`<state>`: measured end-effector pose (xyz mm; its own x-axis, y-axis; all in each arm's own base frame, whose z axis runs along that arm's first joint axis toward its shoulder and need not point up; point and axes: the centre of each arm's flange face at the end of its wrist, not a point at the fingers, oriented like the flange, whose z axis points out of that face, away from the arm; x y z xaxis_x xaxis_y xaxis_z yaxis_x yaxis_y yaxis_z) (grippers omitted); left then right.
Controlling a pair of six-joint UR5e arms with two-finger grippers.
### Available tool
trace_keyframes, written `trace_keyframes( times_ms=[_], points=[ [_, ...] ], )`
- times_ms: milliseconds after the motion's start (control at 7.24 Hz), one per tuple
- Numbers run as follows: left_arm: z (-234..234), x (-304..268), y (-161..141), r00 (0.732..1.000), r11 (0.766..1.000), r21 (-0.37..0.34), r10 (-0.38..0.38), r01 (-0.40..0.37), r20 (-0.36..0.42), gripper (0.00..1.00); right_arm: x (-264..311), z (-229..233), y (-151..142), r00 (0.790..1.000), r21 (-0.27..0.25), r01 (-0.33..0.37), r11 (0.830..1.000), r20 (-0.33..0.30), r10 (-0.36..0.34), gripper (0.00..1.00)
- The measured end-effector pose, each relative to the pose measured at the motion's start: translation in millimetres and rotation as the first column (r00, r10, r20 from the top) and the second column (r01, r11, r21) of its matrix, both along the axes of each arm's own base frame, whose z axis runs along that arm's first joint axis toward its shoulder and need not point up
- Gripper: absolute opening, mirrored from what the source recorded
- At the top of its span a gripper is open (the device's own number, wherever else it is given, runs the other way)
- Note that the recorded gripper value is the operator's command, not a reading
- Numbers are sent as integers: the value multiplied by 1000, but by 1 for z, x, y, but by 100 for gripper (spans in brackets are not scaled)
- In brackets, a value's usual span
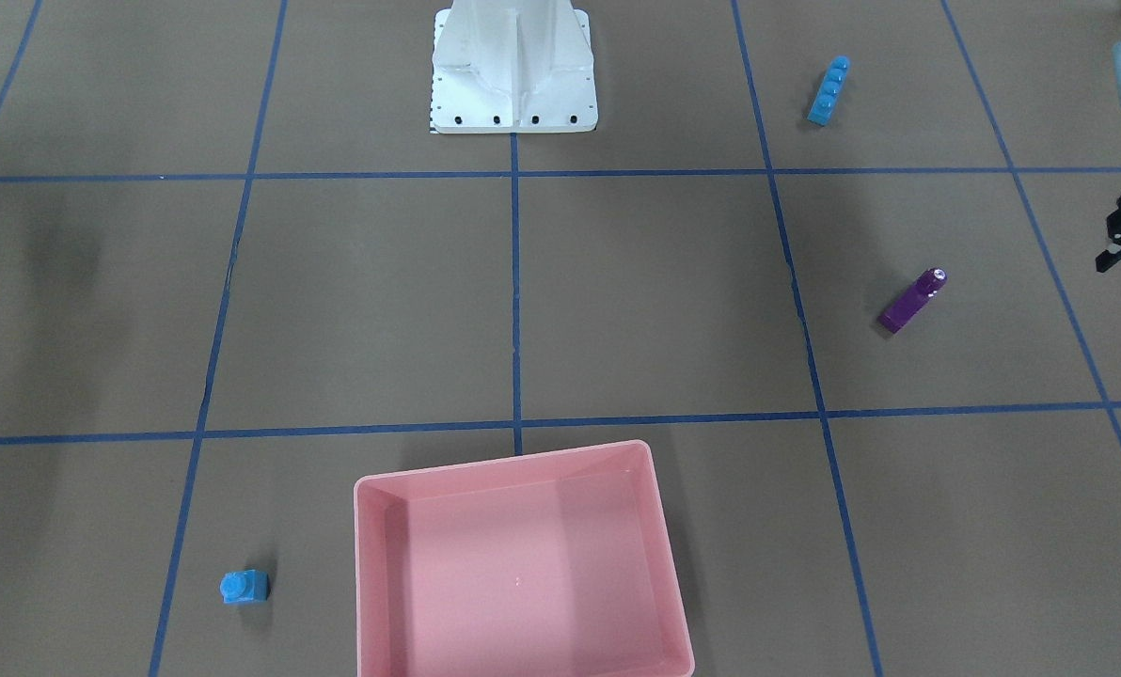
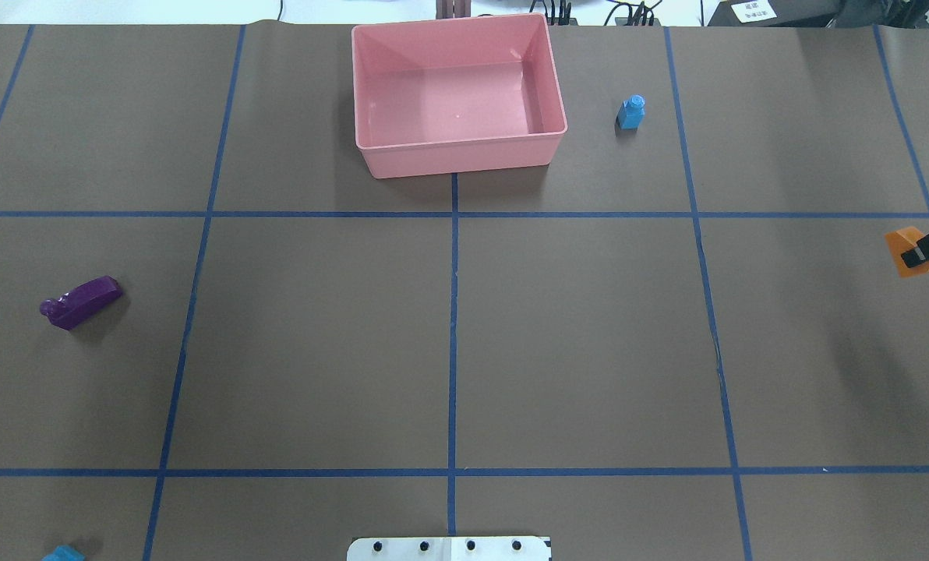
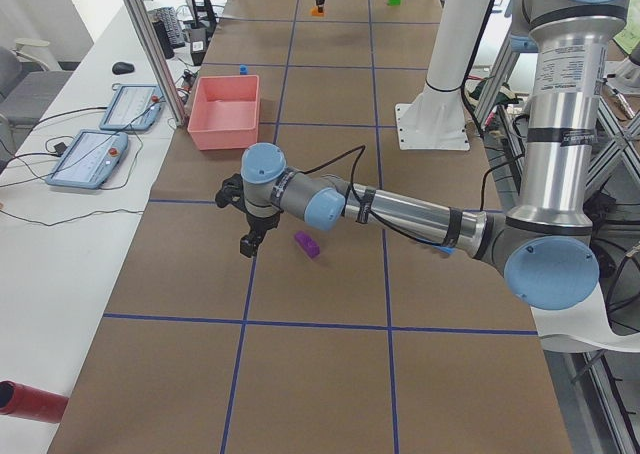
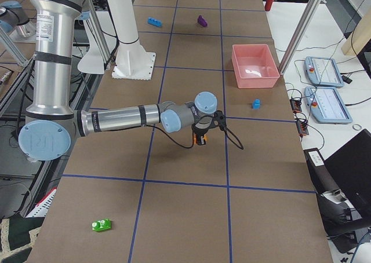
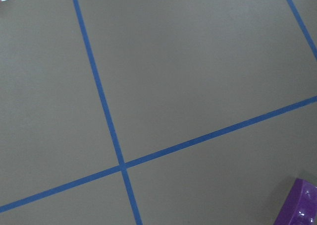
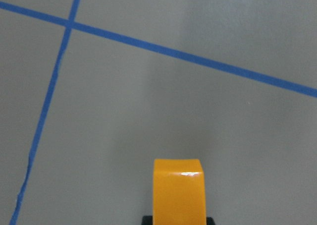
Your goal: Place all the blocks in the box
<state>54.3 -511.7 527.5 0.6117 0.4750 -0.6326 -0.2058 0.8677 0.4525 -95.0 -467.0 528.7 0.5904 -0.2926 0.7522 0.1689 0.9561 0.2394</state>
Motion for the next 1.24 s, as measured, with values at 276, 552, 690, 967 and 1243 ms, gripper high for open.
trace_keyframes(
  times_ms=[276,552,690,967,1243],
  points=[
    [12,56,27,999,999,-9,50,-50,-15,98,-4,-52,-27,999,59,-37,998,34,35,0],
    [17,128,49,998,998,-23,61,-60,20,98,-18,-102,-58,992,39,-105,994,74,102,0],
    [20,157,58,996,997,-15,71,-71,50,98,-30,-127,-69,987,14,-134,991,95,132,0],
    [29,196,69,991,995,-12,103,-102,90,98,-62,-172,-91,976,-45,-172,984,129,177,0],
    [39,210,69,987,992,-22,122,-120,105,74,-97,-206,-113,971,-70,-185,980,139,193,0]
  ],
)
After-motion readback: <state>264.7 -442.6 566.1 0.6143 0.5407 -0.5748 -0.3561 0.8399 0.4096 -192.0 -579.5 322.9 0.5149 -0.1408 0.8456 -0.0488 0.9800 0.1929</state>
